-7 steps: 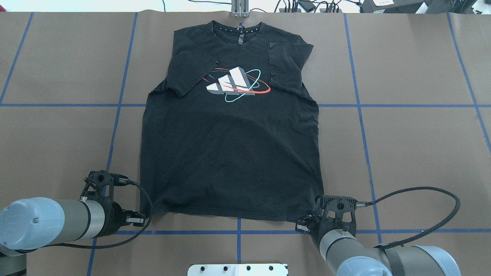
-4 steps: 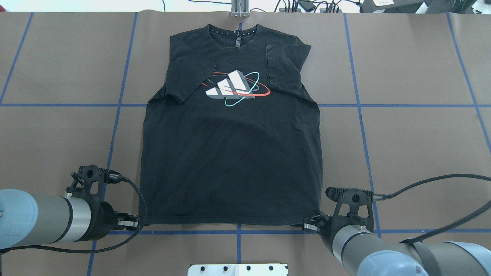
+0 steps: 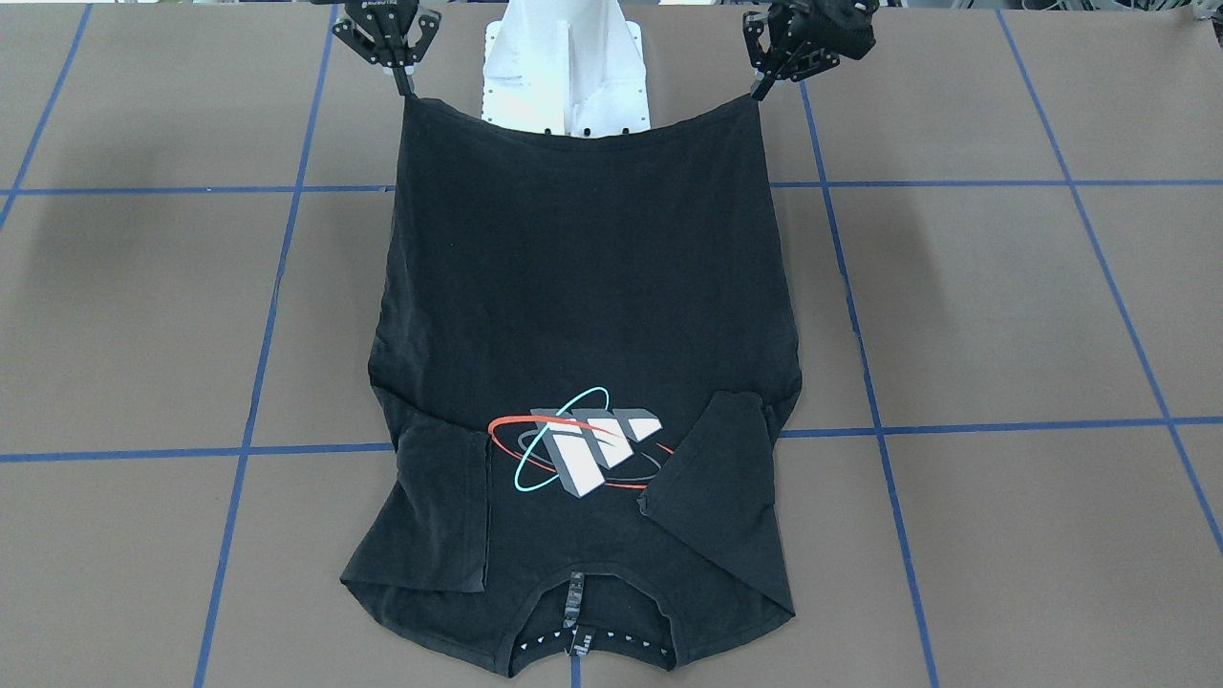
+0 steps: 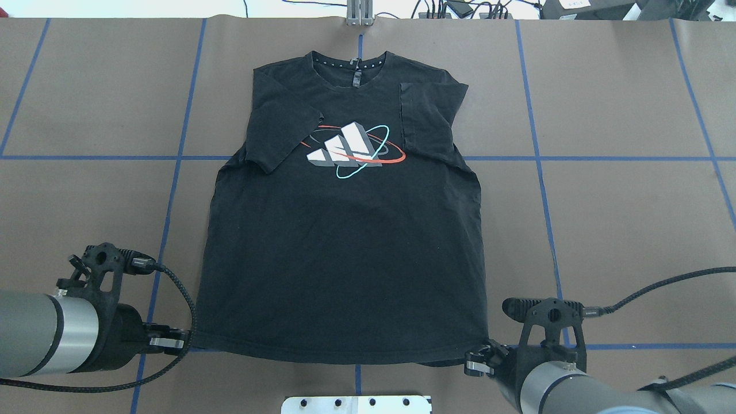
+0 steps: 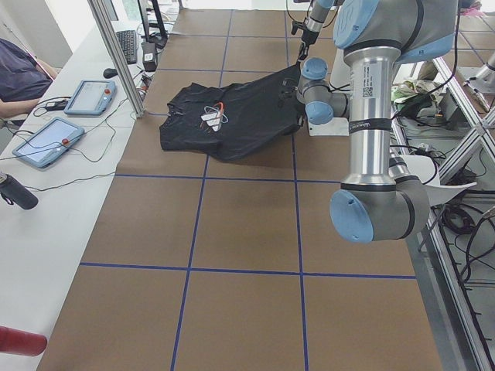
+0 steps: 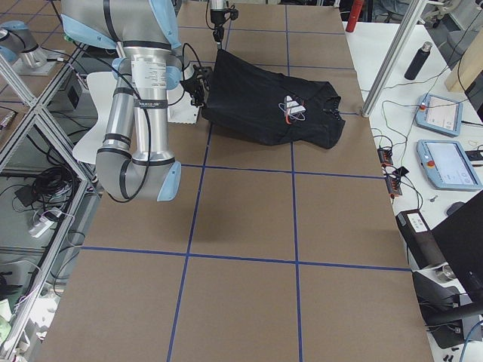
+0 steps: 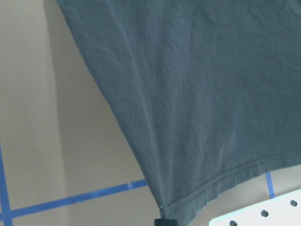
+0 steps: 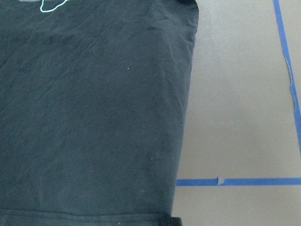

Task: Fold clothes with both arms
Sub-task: 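Lift the hem corners with both grippers and carry them over the collar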

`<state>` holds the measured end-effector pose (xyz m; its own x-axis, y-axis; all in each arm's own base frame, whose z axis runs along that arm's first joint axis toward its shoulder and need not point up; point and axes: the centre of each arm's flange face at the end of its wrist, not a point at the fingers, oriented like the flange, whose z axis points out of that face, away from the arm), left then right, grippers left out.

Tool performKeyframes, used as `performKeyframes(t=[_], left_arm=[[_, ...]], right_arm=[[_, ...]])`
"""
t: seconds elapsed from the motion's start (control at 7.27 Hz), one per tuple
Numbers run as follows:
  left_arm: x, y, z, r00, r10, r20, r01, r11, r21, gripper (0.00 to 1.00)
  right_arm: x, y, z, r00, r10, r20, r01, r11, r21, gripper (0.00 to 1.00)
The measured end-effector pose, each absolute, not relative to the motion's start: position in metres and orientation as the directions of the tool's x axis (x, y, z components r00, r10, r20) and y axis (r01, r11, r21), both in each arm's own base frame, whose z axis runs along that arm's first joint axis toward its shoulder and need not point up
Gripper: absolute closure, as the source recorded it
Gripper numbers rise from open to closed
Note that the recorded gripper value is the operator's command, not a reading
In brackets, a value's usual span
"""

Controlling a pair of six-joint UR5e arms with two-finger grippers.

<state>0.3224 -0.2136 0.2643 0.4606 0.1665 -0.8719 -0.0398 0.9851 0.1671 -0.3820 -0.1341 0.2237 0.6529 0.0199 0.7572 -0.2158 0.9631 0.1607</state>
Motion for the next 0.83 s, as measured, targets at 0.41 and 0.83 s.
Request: performKeyframes(t=[0.41, 0.83], left_arm=[[0.332, -0.227, 0.248, 0.461, 0.168, -0.871, -0.038, 0.985, 0.17, 1.0], [0.352, -0.321, 0.217, 0.508, 0.212, -0.835, 0.066, 0.957, 0.284, 1.0]], right_arm=[[-0.36, -0.154, 0.197, 0.616, 0.046, 0.787, -0.263, 0.953, 0.15, 1.0], [-0.343, -0.204, 0.183, 0.599, 0.077, 0.797, -0.366, 0.911, 0.187, 1.0]])
